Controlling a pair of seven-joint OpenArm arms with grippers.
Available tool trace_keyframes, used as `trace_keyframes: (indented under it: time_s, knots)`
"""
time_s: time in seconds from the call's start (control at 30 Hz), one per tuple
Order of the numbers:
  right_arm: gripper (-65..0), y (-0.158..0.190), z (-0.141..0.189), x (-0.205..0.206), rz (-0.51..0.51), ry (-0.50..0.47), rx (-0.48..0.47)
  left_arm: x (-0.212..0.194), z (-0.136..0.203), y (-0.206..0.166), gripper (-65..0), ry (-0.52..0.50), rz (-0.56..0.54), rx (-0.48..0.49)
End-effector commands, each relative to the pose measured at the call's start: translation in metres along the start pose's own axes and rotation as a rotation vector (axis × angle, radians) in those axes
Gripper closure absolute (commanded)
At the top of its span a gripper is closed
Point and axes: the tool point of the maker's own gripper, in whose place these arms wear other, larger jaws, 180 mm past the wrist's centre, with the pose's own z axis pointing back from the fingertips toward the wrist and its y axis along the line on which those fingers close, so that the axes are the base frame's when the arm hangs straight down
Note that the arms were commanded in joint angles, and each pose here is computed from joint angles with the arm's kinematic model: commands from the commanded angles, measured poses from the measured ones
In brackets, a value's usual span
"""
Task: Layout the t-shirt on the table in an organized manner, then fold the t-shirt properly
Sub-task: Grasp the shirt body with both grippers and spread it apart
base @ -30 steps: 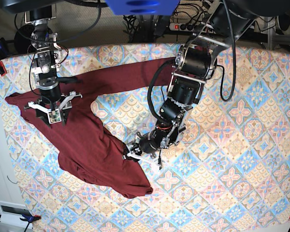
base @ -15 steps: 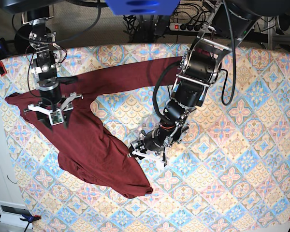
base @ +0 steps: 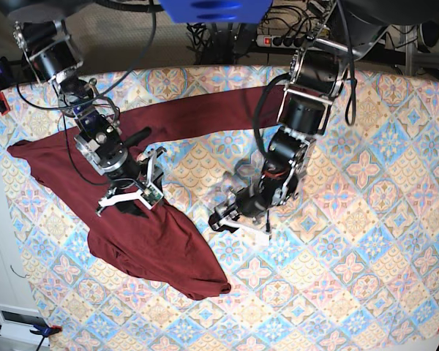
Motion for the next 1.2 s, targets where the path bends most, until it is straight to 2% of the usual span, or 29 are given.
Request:
trace_keyframes:
  time_s: [0.0, 0.1, 0.27, 0.5, 0.73, 0.8, 0.9, 0.93, 1.07, 1.17]
  knots:
    - [-25.6, -0.014, -0.003, 0.000, 0.012, -0.003, -0.029, 0.013, 0.001, -0.025, -24.1, -0.026, -0.024, -0.062]
    - [-25.6, -0.007, -0.014, -0.033, -0.005, 0.084, -0.007, 0.014, 0.003, -0.019, -24.1, -0.029, -0.026, -0.052]
    - [-25.6, -0.005, -0.042, -0.020, -0.068, 0.047, -0.010, 0.017, 0.004, -0.017, -24.1, -0.032, -0.029, -0.048]
    - [-25.6, -0.002, -0.050, -0.057, -0.093, 0.137, 0.000, 0.017, 0.004, -0.017, -24.1, -0.032, -0.029, -0.048]
    - [-23.3, 0.002, -0.053, -0.073, -0.103, 0.157, 0.008, 0.017, 0.004, -0.017, -24.1, -0.035, -0.033, -0.047]
    - [-16.6, 0.010, -0.052, -0.070, -0.089, 0.148, 0.035, 0.018, 0.004, -0.016, -24.1, -0.035, -0.035, -0.044]
    - [-1.8, 0.026, -0.049, -0.044, -0.047, 0.081, 0.126, 0.018, 0.004, -0.016, -24.1, -0.036, -0.037, -0.044]
    - [0.0, 0.031, -0.047, -0.030, -0.029, 0.045, 0.155, 0.018, 0.004, -0.016, -24.1, -0.037, -0.037, -0.044]
    - [-1.0, 0.072, -0.021, -0.010, -0.026, -0.034, 0.234, 0.015, 0.002, -0.019, -24.1, -0.031, -0.041, -0.046]
    - [-0.8, 0.090, 0.002, 0.006, -0.016, -0.093, 0.263, 0.015, 0.002, -0.019, -24.1, -0.030, -0.043, -0.047]
